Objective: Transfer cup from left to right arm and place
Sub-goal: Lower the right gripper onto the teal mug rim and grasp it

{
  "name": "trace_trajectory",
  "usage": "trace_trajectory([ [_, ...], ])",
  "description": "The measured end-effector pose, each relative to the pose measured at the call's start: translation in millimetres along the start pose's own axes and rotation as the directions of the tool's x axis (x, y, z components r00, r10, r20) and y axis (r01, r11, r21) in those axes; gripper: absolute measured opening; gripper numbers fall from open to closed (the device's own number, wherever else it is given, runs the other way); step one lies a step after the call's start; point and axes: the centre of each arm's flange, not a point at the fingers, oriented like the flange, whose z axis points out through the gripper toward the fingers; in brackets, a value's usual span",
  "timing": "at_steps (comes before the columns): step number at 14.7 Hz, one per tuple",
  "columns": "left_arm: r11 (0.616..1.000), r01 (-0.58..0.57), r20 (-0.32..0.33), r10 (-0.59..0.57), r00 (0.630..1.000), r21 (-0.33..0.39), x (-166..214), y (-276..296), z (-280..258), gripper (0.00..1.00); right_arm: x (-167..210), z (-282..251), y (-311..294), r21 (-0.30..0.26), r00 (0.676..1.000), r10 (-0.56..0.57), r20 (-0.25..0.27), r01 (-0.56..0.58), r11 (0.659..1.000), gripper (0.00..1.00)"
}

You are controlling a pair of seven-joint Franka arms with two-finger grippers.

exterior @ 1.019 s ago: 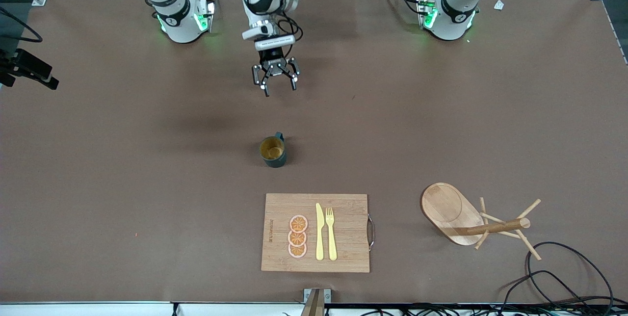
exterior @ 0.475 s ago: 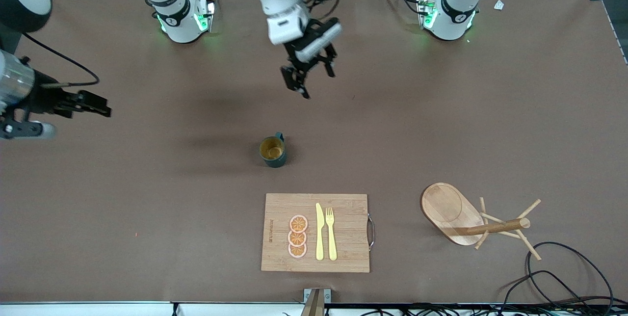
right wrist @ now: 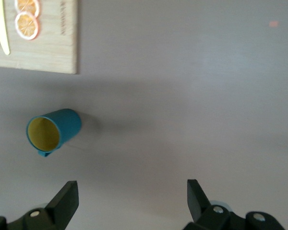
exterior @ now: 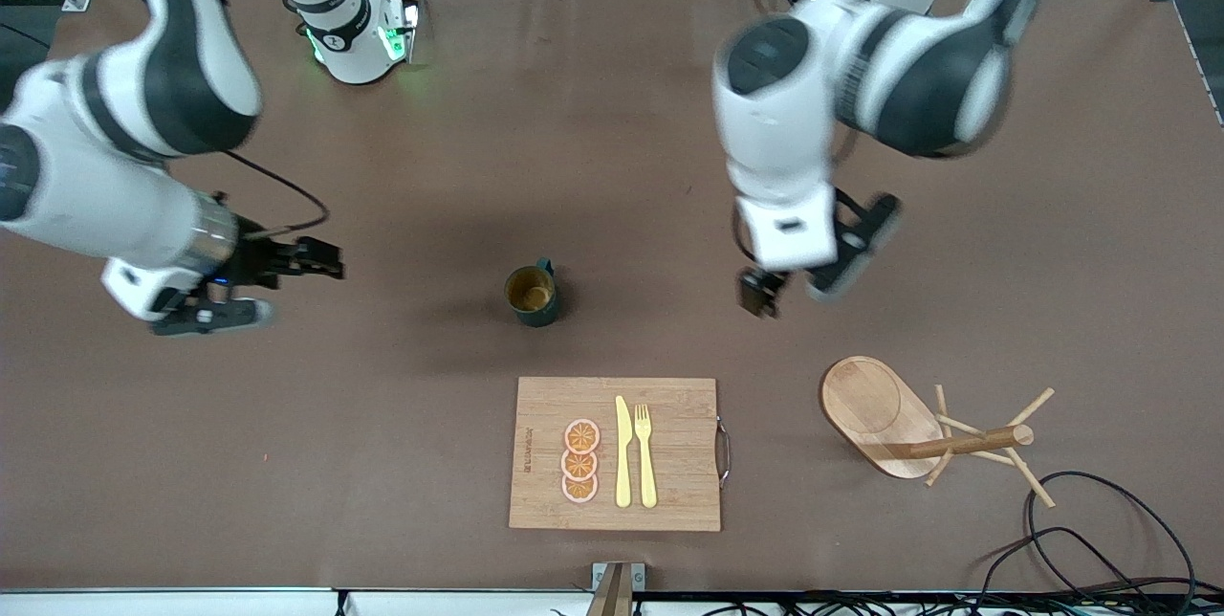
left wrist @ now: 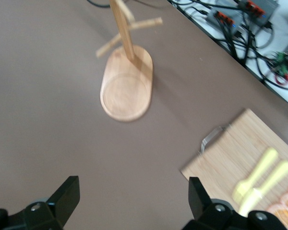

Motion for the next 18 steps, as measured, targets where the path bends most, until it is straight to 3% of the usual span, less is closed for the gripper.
trace_trajectory([
  [3, 0.998, -0.063, 0.045, 0.062, 0.997, 0.02, 90.4, -36.4, 31.1, 1.0, 4.4, 42.5, -60.1, -0.002, 0.998, 0.067, 0.015, -0.067, 0.998, 1.0],
  [7, 0.994, -0.113, 0.101, 0.111, 0.989, 0.009, 174.1, -85.7, 50.9, 1.0, -3.1, 99.5, -156.7, -0.006, 0.979, 0.202, -0.016, -0.202, 0.979, 1.0],
  [11, 0.977, -0.214, 0.106, 0.215, 0.971, -0.027, 212.5, -117.3, 40.6, 1.0, -9.7, 165.2, -215.9, 0.004, 0.948, 0.315, -0.047, -0.315, 0.949, 1.0],
  [16, 0.93, -0.355, 0.134, 0.366, 0.921, -0.099, 258.6, -170.7, 24.5, 1.0, -6.4, 226.4, -232.6, 0.01, 0.937, 0.342, -0.074, -0.343, 0.939, 1.0],
  [18, 0.909, -0.398, 0.132, 0.413, 0.901, -0.125, 275.3, -192.2, 19.1, 1.0, -4.5, 239.3, -230.0, -0.012, 0.941, 0.327, -0.087, -0.33, 0.944, 0.97],
])
